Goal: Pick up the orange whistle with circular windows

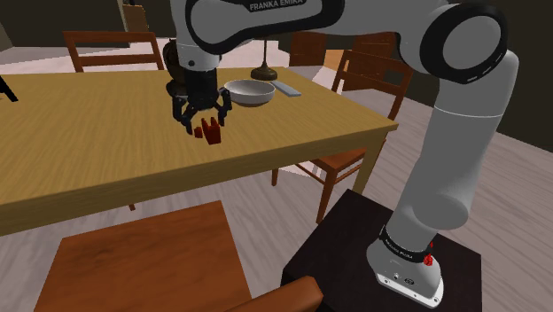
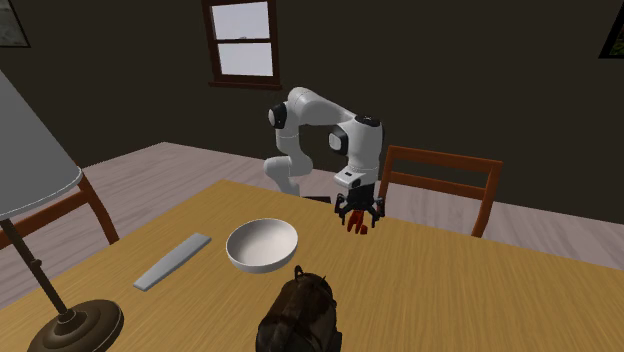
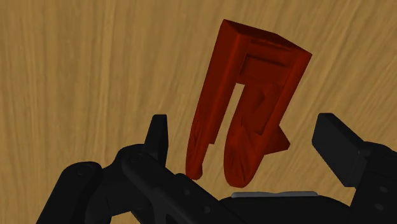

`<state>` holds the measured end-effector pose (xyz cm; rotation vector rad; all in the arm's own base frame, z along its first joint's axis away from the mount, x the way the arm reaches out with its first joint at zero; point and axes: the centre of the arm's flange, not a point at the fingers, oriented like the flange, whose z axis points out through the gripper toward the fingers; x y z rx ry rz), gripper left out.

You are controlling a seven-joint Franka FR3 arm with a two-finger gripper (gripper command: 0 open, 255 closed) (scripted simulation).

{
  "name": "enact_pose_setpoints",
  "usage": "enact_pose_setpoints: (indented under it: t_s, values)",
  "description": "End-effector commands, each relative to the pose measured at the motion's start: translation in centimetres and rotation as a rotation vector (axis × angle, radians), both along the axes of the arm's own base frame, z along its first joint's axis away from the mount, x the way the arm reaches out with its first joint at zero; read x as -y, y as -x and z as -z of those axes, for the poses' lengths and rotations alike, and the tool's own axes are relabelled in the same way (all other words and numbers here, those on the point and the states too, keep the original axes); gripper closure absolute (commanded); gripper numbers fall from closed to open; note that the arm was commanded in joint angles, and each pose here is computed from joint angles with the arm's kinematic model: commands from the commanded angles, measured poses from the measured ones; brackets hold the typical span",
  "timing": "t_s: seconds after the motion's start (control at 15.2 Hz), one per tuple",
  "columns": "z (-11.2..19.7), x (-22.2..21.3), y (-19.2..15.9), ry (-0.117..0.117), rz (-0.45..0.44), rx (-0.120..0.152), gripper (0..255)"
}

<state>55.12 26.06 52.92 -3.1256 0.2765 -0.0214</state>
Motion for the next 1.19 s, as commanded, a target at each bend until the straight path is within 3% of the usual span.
enact_pose_setpoints:
  t_s: [0.0,0.07,0.13,0.73,1.12]
  values:
    - [0.4,0.0,0.0,0.0,0.0,0.001,0]
    - [0.4,0.0,0.0,0.0,0.0,0.001,0]
    - [0.4,0.1,0.0,0.0,0.0,0.0,255]
    - [0.4,0.0,0.0,0.0,0.0,0.001,255]
    - [-2.8,0.0,0.0,0.0,0.0,0.001,255]
